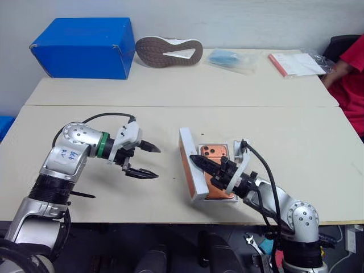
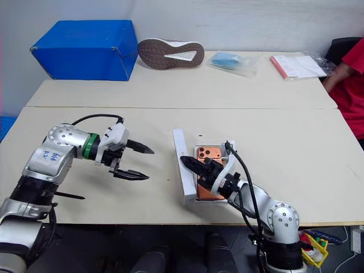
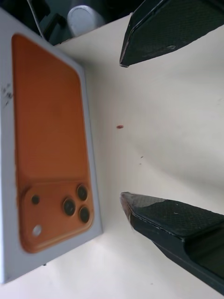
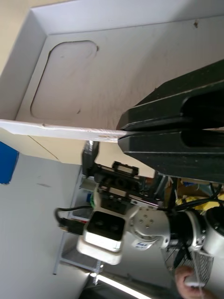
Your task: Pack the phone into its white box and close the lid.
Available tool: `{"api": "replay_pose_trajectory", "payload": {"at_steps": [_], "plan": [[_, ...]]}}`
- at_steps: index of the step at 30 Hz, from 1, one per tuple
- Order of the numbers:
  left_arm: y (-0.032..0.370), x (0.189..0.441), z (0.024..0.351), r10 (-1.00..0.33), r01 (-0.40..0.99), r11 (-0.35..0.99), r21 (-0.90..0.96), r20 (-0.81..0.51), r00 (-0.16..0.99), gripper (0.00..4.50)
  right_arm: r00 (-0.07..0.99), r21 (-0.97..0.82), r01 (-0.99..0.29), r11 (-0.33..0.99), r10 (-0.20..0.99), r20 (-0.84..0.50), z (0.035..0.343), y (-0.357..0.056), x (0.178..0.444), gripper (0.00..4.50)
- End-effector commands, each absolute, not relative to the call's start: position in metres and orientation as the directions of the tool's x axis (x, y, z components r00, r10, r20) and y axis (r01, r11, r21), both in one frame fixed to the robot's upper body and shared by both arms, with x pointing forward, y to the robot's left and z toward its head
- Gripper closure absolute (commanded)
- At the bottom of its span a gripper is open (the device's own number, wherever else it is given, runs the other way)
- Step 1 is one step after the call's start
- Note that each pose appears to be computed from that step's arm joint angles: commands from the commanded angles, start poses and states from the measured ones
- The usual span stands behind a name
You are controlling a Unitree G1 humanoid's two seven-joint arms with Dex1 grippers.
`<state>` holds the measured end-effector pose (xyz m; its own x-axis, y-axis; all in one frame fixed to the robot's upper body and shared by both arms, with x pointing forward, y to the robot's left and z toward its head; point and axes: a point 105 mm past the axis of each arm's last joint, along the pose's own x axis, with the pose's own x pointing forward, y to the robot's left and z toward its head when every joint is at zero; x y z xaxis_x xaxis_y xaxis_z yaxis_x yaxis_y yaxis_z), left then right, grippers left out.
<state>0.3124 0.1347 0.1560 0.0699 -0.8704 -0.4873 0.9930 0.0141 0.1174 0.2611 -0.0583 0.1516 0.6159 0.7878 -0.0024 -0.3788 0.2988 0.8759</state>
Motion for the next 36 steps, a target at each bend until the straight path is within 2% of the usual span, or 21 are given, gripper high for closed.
{"api": "replay_pose_trajectory", "payload": {"at_steps": [1,4,15,16,19,25,30,36], "plan": [[0.126,0.315,0.155,-0.869,0.992,0.004,0.128,-0.489,0.067,0.0,0.621,0.85,-0.389,0.355,0.783,-0.043,0.143,-0.059,0.257,4.47],[0.114,0.311,0.146,-0.872,0.995,-0.023,0.101,-0.489,0.029,0.61,0.651,0.847,-0.375,0.377,0.758,-0.049,0.14,-0.061,0.259,4.5],[0.076,0.305,0.138,-0.909,0.995,-0.029,0.096,-0.416,0.013,4.28,0.687,0.832,-0.38,0.405,0.726,-0.039,0.139,-0.071,0.258,4.5],[0.074,0.306,0.139,-0.911,0.995,-0.027,0.098,-0.413,0.016,4.49,0.686,0.832,-0.385,0.4,0.727,-0.032,0.14,-0.071,0.257,4.5],[0.071,0.306,0.137,-0.911,0.995,-0.027,0.099,-0.412,0.017,4.5,0.689,0.834,-0.388,0.393,0.724,-0.02,0.143,-0.073,0.258,3.81],[0.065,0.311,0.133,-0.911,0.994,-0.02,0.109,-0.411,0.027,4.5,0.686,0.789,-0.437,0.431,0.728,-0.018,0.154,-0.084,0.246,1.76],[0.057,0.313,0.134,-0.918,0.992,-0.031,0.12,-0.396,0.019,4.5,0.671,0.692,-0.506,0.516,0.739,-0.061,0.164,-0.107,0.225,1.76],[0.047,0.316,0.137,-0.924,0.989,-0.062,0.137,-0.382,-0.006,4.5,0.62,0.407,-0.646,0.646,0.755,-0.215,0.171,-0.142,0.196,1.76]]}}
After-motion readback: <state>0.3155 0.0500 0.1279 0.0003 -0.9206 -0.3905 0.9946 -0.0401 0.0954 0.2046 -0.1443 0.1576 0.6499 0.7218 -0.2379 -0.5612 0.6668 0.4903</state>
